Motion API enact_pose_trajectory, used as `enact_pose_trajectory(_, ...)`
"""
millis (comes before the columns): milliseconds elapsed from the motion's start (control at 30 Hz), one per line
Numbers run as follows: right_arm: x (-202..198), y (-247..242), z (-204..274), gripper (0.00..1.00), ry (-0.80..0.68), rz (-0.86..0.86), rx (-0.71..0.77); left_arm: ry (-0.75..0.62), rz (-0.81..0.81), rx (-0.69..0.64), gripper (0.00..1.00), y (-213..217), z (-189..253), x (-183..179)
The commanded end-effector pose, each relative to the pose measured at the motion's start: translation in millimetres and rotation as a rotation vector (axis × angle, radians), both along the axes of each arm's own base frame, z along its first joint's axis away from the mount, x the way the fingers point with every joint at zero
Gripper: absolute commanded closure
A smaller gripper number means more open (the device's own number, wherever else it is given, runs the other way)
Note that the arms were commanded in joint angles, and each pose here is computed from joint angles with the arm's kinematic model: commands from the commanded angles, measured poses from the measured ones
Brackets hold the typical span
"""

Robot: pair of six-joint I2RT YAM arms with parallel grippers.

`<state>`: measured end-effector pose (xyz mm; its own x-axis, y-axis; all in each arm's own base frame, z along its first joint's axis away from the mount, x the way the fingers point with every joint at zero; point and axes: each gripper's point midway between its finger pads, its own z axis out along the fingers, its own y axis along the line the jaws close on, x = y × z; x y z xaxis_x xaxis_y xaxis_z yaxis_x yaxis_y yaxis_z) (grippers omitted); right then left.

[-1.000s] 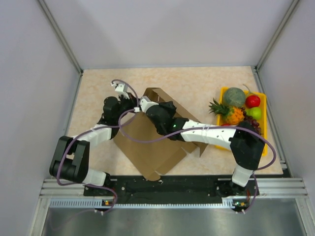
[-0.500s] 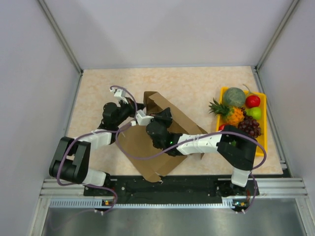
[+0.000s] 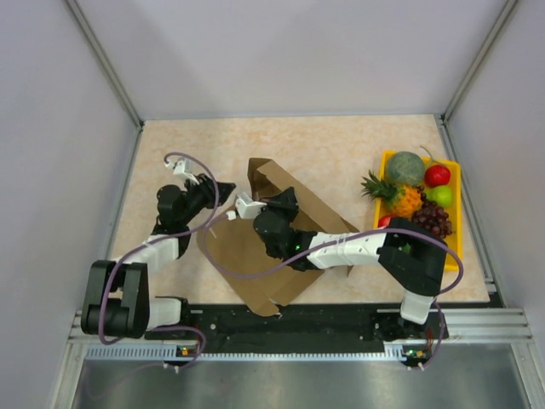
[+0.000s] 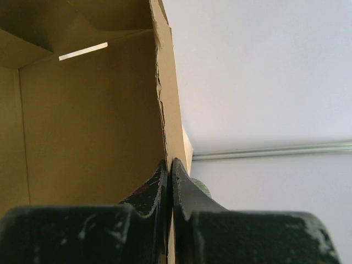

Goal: Fold the paper box

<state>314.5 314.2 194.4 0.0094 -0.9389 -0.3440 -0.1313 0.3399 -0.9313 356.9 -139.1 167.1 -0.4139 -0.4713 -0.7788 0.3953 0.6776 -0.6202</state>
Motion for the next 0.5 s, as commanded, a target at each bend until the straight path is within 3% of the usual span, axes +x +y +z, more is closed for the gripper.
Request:
enact_pose_trajectory(0, -6.9, 14.6, -28.7, 1.0, 0.093, 0.097, 0.039, 0.009, 0.121, 0.037, 0.63, 21.5, 7.7, 15.7)
enact_pose_trajectory(100, -6.8, 13.8, -26.9, 1.0, 0.116, 0.11, 0.062, -0.005, 0.08, 0.093, 0.53, 17.8, 6.9, 40.7)
enact_pose_trajectory(133, -5.4, 12.8, -25.8, 1.0, 0.117, 0.108, 0.067, 0.044, 0.031, 0.113, 0.53, 12.0, -13.8, 50.5)
enact_pose_trajectory(167, -4.3, 13.3, -24.6, 1.0, 0.118, 0.11, 0.071, 0.022, 0.011, 0.13, 0.55, 9.0, 2.4, 70.3)
enact_pose_trajectory(233, -2.5, 11.7, -25.5, 1.0, 0.13, 0.11, 0.064, 0.057, -0.068, 0.133, 0.57, -2.2, -4.8, 89.3)
enact_pose_trajectory(333, -2.3, 11.7, -23.1, 1.0, 0.134, 0.112, 0.069, 0.05, -0.065, 0.118, 0.59, -6.4, -6.4, 116.5)
enact_pose_trajectory(467, -2.4, 13.3, -22.1, 1.0, 0.14, 0.12, 0.088, 0.037, -0.146, 0.097, 0.62, -30.6, -5.2, 132.1)
